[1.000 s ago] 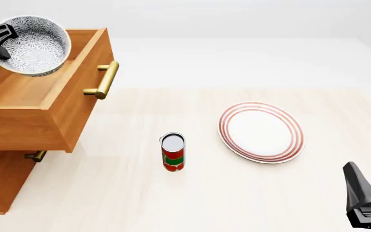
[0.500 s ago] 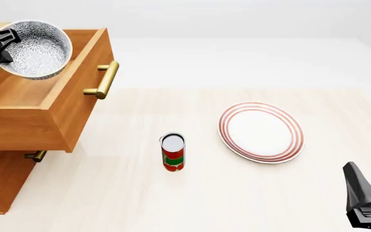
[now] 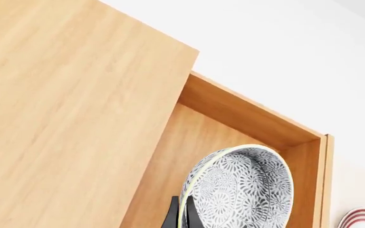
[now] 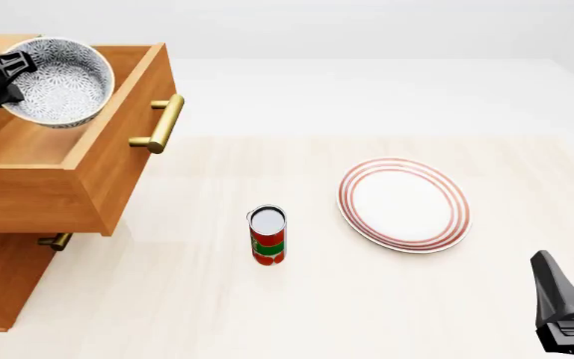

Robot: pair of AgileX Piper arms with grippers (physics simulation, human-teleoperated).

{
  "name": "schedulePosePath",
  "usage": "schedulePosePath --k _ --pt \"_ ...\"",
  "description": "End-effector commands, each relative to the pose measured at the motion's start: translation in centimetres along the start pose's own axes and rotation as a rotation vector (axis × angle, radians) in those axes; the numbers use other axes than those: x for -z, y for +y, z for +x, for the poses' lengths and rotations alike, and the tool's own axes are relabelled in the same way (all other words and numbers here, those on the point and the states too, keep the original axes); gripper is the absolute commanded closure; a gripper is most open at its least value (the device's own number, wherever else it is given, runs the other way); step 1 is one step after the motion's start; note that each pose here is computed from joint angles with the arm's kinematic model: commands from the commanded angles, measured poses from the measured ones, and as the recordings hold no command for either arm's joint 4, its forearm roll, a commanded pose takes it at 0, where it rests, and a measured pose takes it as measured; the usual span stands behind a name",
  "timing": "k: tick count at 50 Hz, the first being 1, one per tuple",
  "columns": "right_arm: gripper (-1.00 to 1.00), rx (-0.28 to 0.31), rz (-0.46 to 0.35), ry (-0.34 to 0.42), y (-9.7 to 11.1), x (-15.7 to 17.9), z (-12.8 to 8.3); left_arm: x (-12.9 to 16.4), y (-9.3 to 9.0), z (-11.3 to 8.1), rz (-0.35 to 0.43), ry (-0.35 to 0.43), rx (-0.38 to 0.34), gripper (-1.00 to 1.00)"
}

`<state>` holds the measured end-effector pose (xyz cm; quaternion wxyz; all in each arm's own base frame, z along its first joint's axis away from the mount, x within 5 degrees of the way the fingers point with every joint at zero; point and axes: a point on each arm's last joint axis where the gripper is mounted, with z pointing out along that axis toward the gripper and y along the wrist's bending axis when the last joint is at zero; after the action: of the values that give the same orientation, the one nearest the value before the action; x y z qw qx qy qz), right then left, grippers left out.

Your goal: Put the bowl in the top drawer of the cabinet.

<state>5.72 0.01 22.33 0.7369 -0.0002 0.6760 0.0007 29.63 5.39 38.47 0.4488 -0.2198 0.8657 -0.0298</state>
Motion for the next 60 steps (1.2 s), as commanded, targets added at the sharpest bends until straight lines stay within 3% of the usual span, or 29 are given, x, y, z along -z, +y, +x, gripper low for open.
schedulePosePath --k 1,51,52,60 --pt "-1.00 0.000 0.000 0.000 0.0 0.0 0.0 -0.2 0.1 0.0 0.000 -0.001 -0.004 1.00" --pt "-1.00 0.000 0.000 0.000 0.0 0.0 0.0 -1.1 1.2 0.0 -0.030 0.004 -0.017 1.00" --pt "-1.00 0.000 0.000 0.000 0.0 0.0 0.0 -1.0 1.1 -0.1 -0.028 0.001 -0.022 -1.00" --pt "-1.00 0.000 0.000 0.000 0.0 0.0 0.0 -0.4 1.1 -0.5 -0.027 -0.016 -0.017 -1.00"
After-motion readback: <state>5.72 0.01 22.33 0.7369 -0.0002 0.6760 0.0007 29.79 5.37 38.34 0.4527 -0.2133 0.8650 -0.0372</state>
